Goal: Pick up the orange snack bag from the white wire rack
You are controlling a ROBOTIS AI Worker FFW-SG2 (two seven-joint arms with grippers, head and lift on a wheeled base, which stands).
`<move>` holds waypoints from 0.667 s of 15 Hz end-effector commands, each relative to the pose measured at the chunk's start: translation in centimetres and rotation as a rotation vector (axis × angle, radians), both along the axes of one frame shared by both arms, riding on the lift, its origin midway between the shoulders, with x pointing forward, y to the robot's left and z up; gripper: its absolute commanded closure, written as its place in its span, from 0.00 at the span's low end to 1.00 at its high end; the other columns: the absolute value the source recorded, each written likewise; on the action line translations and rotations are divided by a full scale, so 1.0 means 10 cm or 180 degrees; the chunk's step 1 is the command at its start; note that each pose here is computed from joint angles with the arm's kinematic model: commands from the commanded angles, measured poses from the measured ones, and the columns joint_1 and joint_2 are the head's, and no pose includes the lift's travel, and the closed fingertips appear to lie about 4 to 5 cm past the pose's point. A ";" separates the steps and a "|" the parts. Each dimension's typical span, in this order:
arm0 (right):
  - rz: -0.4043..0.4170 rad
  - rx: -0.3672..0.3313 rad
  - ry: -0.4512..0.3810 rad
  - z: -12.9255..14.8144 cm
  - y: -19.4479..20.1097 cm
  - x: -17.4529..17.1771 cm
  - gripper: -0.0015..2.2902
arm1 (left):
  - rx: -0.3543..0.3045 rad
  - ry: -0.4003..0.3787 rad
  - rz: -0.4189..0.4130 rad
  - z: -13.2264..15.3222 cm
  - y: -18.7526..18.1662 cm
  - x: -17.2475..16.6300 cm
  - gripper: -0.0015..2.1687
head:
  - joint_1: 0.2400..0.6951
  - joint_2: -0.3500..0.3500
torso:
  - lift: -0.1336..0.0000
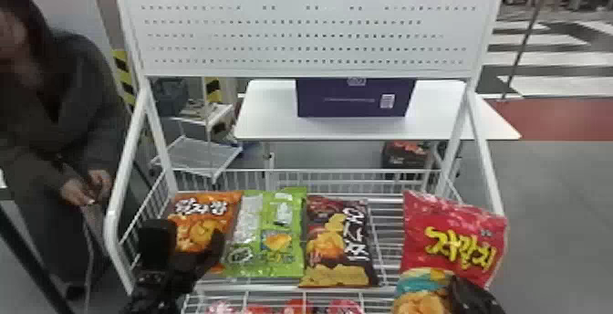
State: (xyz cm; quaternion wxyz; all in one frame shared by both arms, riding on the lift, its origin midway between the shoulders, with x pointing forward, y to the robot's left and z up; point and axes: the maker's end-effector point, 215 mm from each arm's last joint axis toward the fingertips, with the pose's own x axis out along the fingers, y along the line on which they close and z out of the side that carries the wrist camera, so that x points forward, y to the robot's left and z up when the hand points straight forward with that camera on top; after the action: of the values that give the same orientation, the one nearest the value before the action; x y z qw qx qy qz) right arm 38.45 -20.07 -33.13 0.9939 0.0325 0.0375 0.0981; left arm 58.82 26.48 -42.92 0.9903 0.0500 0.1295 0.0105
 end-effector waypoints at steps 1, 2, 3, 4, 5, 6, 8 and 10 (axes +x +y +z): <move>0.0000 0.0000 0.0000 0.00 0.00 0.00 0.97 | 0.0012 0.0056 0.0007 -0.04 0.02 0.02 0.17 | 0.57 0.50 | 1.00; 0.0004 -0.0004 0.0009 -0.01 0.00 0.00 0.97 | 0.0014 0.0067 0.0003 -0.05 0.01 0.02 0.26 | 0.57 0.50 | 1.00; 0.0000 0.0000 0.0009 -0.01 0.00 0.00 0.97 | 0.0009 0.0072 0.0003 -0.06 0.01 0.01 0.38 | 0.57 0.50 | 1.00; 0.0004 -0.0004 0.0004 0.00 0.00 0.00 0.97 | 0.0003 0.0078 0.0013 -0.07 0.01 0.01 0.59 | 0.57 0.50 | 1.00; 0.0004 -0.0004 0.0009 -0.01 0.00 0.00 0.97 | 0.0007 0.0095 0.0035 -0.10 0.03 -0.02 0.76 | 0.57 0.50 | 1.00; 0.0001 0.0000 0.0004 0.00 0.00 0.00 0.97 | -0.0006 0.0148 0.0020 -0.17 0.04 -0.07 0.82 | 0.57 0.50 | 1.00; 0.0005 0.0003 0.0014 -0.01 0.01 -0.02 0.97 | -0.0045 0.0101 0.0004 -0.09 0.02 -0.12 0.83 | 0.57 0.50 | 1.00; 0.0012 0.0009 0.0000 0.01 0.02 -0.02 0.97 | -0.0102 0.0002 -0.0009 0.08 -0.01 -0.20 0.87 | 0.57 0.50 | 1.00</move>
State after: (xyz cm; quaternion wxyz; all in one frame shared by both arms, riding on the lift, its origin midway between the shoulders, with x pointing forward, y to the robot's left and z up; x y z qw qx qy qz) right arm 38.28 -19.92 -33.09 0.9938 0.0333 0.0382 0.0992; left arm 57.35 26.62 -43.31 0.9892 0.0396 0.1408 0.0086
